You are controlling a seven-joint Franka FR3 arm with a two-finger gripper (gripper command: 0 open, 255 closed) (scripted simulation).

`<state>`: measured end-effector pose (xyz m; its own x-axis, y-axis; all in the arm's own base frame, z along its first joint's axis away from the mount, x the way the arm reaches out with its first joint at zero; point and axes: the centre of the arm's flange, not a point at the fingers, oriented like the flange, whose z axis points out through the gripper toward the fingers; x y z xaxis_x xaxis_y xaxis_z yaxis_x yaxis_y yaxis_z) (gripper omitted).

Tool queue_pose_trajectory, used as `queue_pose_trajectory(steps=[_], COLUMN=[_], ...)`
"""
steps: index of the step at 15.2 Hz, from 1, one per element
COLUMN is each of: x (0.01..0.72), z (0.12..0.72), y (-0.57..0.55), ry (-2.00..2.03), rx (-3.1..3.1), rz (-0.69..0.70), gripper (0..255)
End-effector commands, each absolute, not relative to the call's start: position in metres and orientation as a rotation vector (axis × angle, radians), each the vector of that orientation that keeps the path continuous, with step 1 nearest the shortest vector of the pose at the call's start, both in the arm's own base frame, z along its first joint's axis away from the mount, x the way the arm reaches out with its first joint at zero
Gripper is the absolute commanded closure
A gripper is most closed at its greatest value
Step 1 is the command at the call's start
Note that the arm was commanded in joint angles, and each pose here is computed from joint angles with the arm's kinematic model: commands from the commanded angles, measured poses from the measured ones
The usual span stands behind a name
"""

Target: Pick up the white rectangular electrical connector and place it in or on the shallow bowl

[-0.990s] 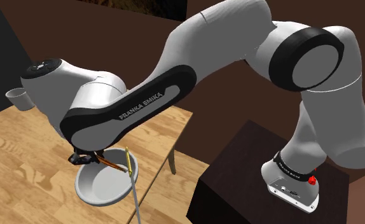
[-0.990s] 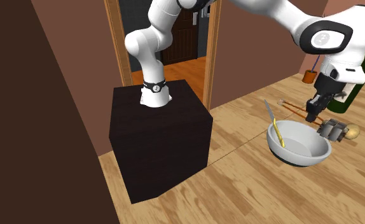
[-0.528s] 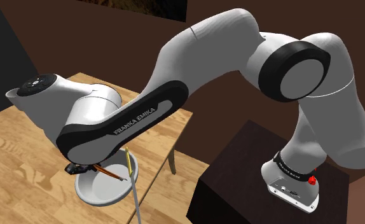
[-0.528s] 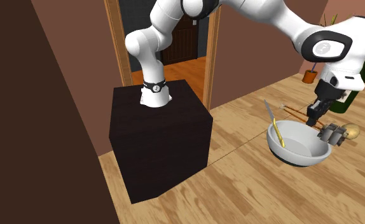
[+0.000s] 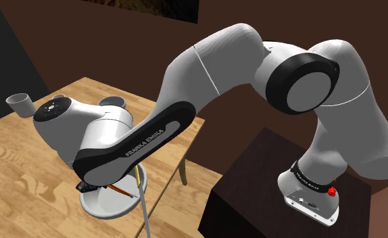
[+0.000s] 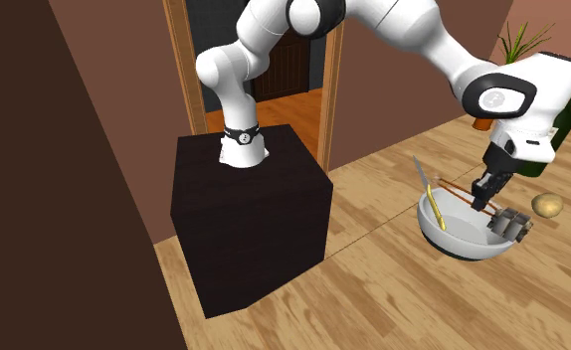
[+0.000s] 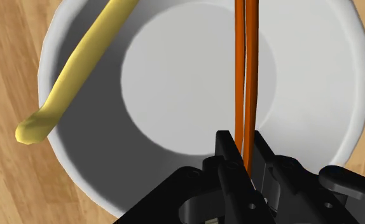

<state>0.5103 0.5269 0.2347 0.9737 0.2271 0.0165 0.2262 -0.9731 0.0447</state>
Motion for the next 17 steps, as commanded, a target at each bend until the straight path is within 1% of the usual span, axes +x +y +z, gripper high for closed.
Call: queue_pose_trajectory(steps=[1, 8, 9, 14, 17], x=[0.511, 0.511, 0.511, 0.511, 0.51], z=[0.227, 0.227, 0.227, 0.227, 0.266], y=[0.528, 0.528, 0.528, 0.528, 0.53], ry=[0.354, 0.354, 0.354, 0.354, 0.354], rx=[3.079, 3.079, 3.079, 3.079, 3.079], rz=[0.034, 0.034, 0.034, 0.034, 0.034], gripper=[255, 255, 0, 0, 0])
